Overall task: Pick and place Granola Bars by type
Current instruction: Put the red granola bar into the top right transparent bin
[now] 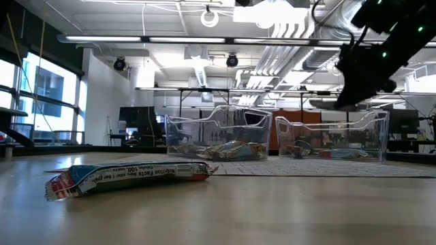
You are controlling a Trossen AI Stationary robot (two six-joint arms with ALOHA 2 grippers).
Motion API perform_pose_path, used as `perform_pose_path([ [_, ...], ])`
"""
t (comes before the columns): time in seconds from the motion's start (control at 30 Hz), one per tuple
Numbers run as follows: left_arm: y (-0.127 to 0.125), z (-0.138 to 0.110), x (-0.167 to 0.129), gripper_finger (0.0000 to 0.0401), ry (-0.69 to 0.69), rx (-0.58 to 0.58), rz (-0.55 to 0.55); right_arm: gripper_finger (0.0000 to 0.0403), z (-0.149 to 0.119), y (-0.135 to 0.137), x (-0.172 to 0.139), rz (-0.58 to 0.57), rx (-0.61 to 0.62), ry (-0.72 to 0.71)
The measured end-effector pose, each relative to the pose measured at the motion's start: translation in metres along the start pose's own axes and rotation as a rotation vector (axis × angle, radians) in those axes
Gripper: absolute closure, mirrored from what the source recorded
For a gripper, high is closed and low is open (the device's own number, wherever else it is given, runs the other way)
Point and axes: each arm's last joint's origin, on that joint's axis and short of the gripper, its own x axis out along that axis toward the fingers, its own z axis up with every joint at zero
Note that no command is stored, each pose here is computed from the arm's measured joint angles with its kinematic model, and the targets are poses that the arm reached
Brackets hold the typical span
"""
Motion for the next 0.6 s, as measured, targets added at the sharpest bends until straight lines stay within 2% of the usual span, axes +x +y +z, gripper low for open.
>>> perform_pose_path([
  [0.17,-0.001,0.0,0.0,0.0268,0.013,-0.007,-0.012,0.0316,-0.001,-0.01,0.022,-0.022,0.037,0.109],
  [0.37,-0.003,0.001,0.0,0.0268,0.004,-0.026,-0.026,0.0316,-0.002,-0.016,0.039,-0.119,0.02,0.164],
  [0.6,-0.003,0.001,0.0,0.0268,0.003,-0.025,-0.027,0.0316,-0.005,-0.012,0.049,-0.054,-0.035,0.235],
])
